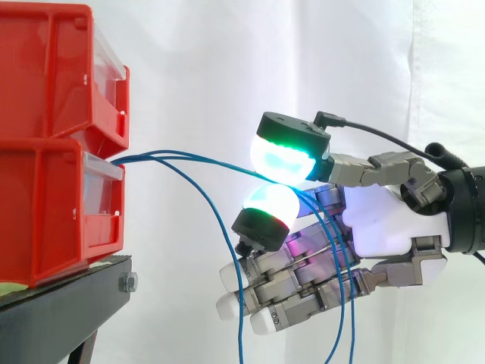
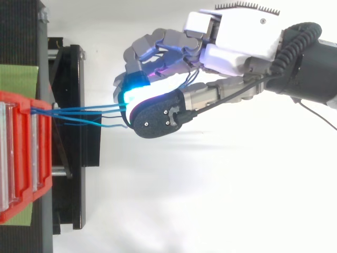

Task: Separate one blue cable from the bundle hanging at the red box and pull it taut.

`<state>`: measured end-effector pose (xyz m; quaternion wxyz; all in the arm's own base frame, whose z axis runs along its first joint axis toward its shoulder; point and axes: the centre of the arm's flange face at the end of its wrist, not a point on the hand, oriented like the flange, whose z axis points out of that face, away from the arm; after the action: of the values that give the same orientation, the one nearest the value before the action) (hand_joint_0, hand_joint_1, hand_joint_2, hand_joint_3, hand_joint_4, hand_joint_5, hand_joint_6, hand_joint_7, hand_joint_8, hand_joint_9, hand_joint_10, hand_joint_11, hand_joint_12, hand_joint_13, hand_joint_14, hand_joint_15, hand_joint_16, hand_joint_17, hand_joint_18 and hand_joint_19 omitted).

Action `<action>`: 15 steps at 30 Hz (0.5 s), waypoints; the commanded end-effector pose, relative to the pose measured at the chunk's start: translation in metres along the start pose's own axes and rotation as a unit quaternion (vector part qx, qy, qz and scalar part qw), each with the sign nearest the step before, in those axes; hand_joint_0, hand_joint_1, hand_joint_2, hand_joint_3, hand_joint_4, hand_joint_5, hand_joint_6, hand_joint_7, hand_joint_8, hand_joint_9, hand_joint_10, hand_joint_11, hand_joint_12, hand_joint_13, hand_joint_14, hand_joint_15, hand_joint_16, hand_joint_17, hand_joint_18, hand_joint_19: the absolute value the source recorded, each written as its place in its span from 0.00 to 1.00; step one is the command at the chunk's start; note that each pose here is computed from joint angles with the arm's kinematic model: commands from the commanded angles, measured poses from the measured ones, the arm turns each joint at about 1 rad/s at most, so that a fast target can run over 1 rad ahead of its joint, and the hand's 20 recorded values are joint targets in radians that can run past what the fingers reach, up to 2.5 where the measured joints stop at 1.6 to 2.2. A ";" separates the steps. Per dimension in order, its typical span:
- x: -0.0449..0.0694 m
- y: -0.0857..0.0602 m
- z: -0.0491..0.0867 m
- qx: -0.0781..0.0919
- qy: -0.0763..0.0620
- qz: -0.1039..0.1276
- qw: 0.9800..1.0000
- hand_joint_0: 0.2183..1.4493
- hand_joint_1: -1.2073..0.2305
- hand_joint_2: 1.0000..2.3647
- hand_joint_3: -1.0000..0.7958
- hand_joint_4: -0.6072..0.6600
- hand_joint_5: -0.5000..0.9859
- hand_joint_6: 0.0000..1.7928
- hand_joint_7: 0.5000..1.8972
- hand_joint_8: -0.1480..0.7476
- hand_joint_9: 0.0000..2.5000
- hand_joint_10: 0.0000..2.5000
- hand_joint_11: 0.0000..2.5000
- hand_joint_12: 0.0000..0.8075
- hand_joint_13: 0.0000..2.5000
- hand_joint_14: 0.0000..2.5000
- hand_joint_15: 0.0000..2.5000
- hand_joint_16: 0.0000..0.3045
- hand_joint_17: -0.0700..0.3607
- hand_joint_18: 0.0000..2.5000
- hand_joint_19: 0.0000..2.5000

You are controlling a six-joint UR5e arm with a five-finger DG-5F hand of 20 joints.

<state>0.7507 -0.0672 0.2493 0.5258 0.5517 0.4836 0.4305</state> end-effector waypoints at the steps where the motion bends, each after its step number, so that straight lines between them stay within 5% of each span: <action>1: 0.000 0.000 0.000 -0.001 0.000 0.000 1.000 0.37 0.26 0.01 0.36 0.59 0.21 0.49 0.62 0.48 0.26 0.01 0.22 0.38 0.17 0.00 0.06 0.12 0.35 0.15 0.05; 7: 0.000 0.000 0.000 -0.001 0.001 0.001 1.000 0.39 0.25 0.00 0.28 0.61 0.21 0.49 0.61 0.48 0.26 0.01 0.22 0.38 0.17 0.00 0.05 0.12 0.35 0.15 0.04; 15: 0.000 0.000 0.000 -0.001 0.000 0.000 1.000 0.24 0.33 0.00 0.28 0.67 0.22 0.49 0.59 0.49 0.28 0.01 0.22 0.40 0.17 0.00 0.05 0.13 0.37 0.16 0.04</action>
<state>0.7509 -0.0671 0.2494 0.5261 0.5514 0.4832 0.4310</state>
